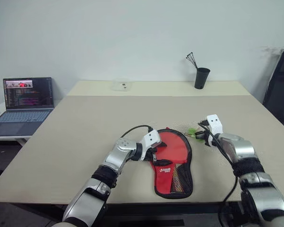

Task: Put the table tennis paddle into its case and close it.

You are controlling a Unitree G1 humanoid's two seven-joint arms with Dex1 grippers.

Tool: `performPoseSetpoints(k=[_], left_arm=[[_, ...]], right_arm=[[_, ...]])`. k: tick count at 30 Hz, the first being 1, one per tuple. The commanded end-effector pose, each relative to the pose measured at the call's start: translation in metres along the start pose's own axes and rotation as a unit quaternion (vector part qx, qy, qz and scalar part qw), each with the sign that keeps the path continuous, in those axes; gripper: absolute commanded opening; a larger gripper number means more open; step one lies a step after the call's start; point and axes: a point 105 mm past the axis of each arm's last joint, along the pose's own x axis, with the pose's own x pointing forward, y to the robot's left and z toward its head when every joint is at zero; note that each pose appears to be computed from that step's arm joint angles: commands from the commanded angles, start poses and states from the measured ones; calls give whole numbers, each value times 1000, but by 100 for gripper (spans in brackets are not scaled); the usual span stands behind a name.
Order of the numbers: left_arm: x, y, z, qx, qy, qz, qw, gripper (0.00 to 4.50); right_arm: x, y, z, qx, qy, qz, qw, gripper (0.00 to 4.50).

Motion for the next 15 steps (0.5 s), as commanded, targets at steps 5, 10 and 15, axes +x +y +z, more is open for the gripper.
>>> performPoseSetpoints(k=[5, 10, 15], left_arm=[[24, -16, -26, -15, 63, -32, 997, 450], [36, -20, -22, -7, 64, -47, 997, 450], [43, -23, -20, 1, 65, -57, 996, 450]], right_arm=[[-58, 18, -9, -7, 14, 15, 1000, 3], [-84, 21, -20, -2, 35, 17, 999, 3], [-108, 25, -38, -8, 76, 46, 996, 3]])
